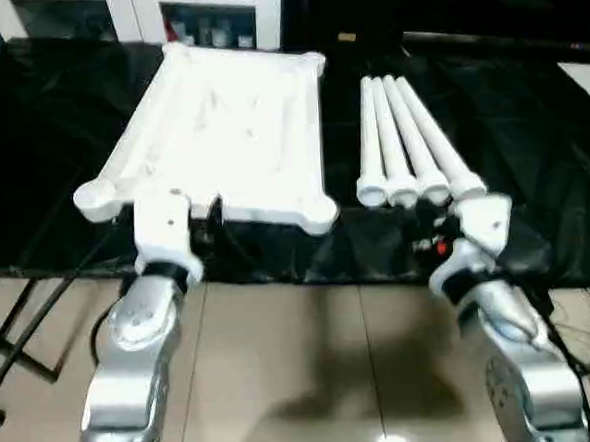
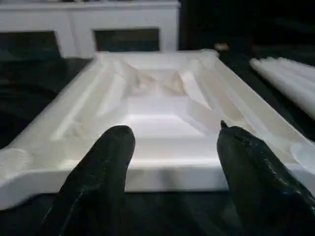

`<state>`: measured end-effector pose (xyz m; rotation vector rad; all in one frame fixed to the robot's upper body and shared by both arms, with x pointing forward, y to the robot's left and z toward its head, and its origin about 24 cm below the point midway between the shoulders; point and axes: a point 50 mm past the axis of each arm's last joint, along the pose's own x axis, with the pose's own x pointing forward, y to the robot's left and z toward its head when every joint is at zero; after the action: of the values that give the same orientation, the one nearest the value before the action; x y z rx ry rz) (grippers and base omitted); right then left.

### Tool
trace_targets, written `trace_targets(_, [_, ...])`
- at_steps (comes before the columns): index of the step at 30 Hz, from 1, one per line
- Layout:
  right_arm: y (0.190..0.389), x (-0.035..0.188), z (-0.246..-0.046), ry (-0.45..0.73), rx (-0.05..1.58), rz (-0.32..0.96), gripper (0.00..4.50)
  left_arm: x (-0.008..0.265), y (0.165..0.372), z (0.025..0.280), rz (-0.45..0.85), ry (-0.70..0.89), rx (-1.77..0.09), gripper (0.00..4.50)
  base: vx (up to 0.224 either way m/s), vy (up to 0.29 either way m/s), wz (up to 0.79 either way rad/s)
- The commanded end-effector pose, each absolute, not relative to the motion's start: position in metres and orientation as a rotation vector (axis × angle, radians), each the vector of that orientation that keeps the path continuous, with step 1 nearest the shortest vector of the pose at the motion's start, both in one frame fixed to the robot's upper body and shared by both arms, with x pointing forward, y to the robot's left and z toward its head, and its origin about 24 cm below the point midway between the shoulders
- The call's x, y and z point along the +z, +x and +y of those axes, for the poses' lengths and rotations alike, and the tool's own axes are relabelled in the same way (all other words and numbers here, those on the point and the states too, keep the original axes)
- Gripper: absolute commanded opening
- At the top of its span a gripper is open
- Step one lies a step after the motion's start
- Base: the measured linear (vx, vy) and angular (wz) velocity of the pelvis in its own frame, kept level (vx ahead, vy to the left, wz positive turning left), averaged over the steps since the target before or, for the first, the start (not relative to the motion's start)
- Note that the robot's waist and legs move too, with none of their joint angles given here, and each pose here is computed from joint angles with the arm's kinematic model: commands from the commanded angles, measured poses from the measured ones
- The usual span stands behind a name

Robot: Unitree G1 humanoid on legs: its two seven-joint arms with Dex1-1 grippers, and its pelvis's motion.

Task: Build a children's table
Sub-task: Move to table

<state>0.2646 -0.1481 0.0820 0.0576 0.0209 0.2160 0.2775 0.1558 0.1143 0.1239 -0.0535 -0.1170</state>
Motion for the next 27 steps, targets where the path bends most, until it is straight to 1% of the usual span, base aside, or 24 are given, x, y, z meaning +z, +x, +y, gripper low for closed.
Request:
trace_targets(1, [0.269, 0.090, -0.138, 0.048, 0.276, -0.020, 1.65, 0.122, 0.280, 0.159, -0.076, 0.121, -0.109, 3.48, 0.114, 0.033, 0.72])
trace_targets(2, [0.270, 0.091, -0.136, 0.056, 0.300, -0.028, 1.65, 0.124, 0.280, 0.158, -0.088, 0.120, -0.124, 3.70, 0.065, 0.021, 0.40])
trace_targets(3, [0.270, 0.091, -0.136, 0.056, 0.300, -0.027, 1.65, 0.124, 0.281, 0.159, -0.088, 0.128, -0.126, 3.82, 0.151, 0.029, 0.82])
trace_targets(6, [0.269, 0.091, -0.136, 0.073, 0.310, -0.042, 1.65, 0.121, 0.281, 0.162, -0.080, 0.132, -0.111, 4.02, 0.281, -0.024, 0.73])
trace_targets(7, [0.268, 0.092, -0.136, 0.086, 0.310, -0.043, 1.65, 0.120, 0.281, 0.163, -0.078, 0.130, -0.106, 4.02, 0.212, -0.080, -0.01])
trace_targets(8, [0.269, 0.093, -0.137, 0.111, 0.303, -0.035, 1.65, 0.122, 0.282, 0.162, -0.082, 0.131, -0.116, 4.26, 0.186, -0.032, 0.01])
trace_targets(10, [0.269, 0.093, -0.138, 0.110, 0.294, -0.035, 1.65, 0.124, 0.284, 0.160, -0.087, 0.136, -0.132, 4.34, 0.194, -0.047, 0.08])
trace_targets(11, [0.269, 0.093, -0.139, 0.109, 0.293, -0.036, 1.65, 0.124, 0.284, 0.160, -0.087, 0.137, -0.133, 4.45, 0.222, -0.054, 0.25])
trace_targets(15, [0.262, 0.095, -0.149, 0.127, 0.211, -0.034, 1.65, 0.123, 0.285, 0.158, -0.084, 0.111, -0.146, 4.45, 0.227, -0.038, 0.14])
trace_targets(17, [0.252, 0.096, -0.156, 0.150, 0.176, -0.034, 1.65, 0.120, 0.282, 0.151, -0.083, 0.078, -0.187, 4.45, 0.203, 0.052, -0.34])
trace_targets(18, [0.252, 0.096, -0.157, 0.149, 0.175, -0.034, 1.65, 0.120, 0.282, 0.151, -0.083, 0.077, -0.188, 4.45, 0.185, 0.079, -0.44])
trace_targets(19, [0.243, 0.096, -0.161, 0.137, 0.161, -0.028, 1.65, 0.115, 0.279, 0.146, -0.070, 0.079, -0.211, 4.45, 0.216, 0.052, -0.43])
trace_targets(21, [0.235, 0.096, -0.165, 0.130, 0.137, -0.018, 1.65, 0.109, 0.278, 0.141, -0.043, 0.076, -0.225, 4.45, 0.199, 0.046, -0.38])
trace_targets(22, [0.230, 0.096, -0.167, 0.133, 0.123, -0.011, 1.65, 0.106, 0.278, 0.138, -0.029, 0.078, -0.224, 4.45, -0.013, 0.080, -0.44])
trace_targets(24, [0.227, 0.096, -0.168, 0.134, 0.111, -0.006, 1.65, 0.104, 0.278, 0.135, -0.021, 0.071, -0.239, 4.45, -0.163, 0.039, -0.47])
trace_targets(27, [0.227, 0.098, -0.168, 0.128, 0.091, -0.006, 1.65, 0.102, 0.280, 0.129, -0.019, 0.069, -0.258, 4.45, -0.045, -0.042, -0.25])
